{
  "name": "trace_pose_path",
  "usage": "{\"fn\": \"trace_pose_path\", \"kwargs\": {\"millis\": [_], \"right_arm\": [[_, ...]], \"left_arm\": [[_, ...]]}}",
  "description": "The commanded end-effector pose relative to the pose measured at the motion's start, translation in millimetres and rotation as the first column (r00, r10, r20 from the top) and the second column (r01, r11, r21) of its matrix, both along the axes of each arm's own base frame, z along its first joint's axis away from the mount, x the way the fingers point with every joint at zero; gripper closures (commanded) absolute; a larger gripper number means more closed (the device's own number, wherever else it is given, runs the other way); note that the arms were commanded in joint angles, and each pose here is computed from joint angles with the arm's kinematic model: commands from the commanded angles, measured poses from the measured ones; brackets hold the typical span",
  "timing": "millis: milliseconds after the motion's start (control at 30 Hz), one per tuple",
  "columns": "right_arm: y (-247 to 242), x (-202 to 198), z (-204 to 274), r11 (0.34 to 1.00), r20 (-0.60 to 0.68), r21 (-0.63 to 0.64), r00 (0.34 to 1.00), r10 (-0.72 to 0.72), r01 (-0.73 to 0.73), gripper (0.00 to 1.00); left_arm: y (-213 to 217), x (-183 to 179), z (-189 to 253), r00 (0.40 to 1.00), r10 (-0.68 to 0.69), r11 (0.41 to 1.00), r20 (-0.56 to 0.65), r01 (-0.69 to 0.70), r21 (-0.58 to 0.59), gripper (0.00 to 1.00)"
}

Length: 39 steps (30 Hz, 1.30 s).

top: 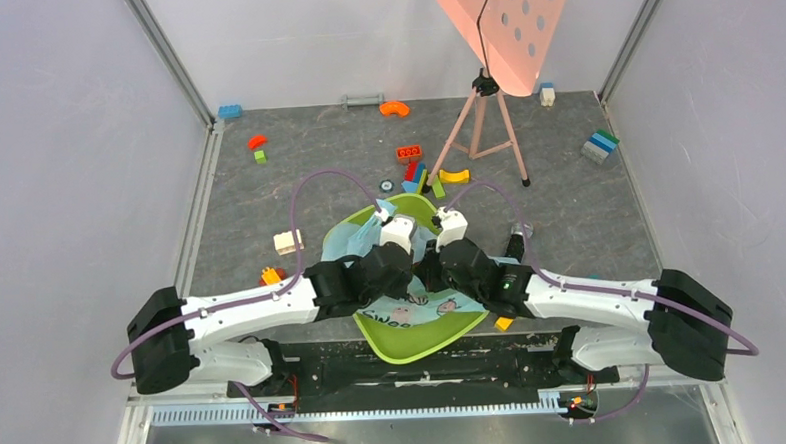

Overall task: Take the fake fruits out of the plastic bag
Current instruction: Adjust the plastic bag in the bin.

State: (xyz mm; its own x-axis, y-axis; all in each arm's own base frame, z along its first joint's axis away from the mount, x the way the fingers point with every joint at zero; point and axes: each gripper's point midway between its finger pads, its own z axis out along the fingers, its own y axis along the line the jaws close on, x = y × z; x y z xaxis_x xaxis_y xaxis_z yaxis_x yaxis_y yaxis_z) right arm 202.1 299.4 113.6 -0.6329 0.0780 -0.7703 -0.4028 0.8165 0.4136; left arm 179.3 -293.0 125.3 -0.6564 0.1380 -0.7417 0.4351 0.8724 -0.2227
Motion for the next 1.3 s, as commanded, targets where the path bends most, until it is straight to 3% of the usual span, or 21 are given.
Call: {"fn": "trace_pose_path", "kwargs": {"millis": [0,200,533,833,1267], "right_arm": [[11.7,-1.0,-3.9,0.999,-0.011,0.006,0.999,0.042,-0.042,1.0],[17.8,5.2,-9.4,0.999,-0.006,-0.008,0.999,0.035,-0.035,1.0],[26.1,50.0,8.2,0.998,0.124,0.009,0.99,-0.066,0.065,1.0],[25.5,90.2,41.5,0.988,0.215,0.074,0.965,-0.148,0.135,1.0],[28.0,152.7,94.6,0.981,0.32,0.066,0.928,-0.193,0.181,0.98]], "left_arm": [[-22.9,-6.2,10.6,1.0,-0.023,0.997,0.006,0.024,-0.069,0.98],[-10.5,-9.9,-6.5,1.0,0.012,1.0,0.005,-0.012,-0.025,0.98],[32.1,-4.8,-45.9,0.987,0.157,0.984,0.022,-0.158,0.081,0.98],[48.9,-12.5,-45.4,0.981,0.196,0.98,0.003,-0.196,0.043,0.98],[63.2,-24.0,-54.7,0.974,0.226,0.973,-0.014,-0.225,0.045,0.98]]}}
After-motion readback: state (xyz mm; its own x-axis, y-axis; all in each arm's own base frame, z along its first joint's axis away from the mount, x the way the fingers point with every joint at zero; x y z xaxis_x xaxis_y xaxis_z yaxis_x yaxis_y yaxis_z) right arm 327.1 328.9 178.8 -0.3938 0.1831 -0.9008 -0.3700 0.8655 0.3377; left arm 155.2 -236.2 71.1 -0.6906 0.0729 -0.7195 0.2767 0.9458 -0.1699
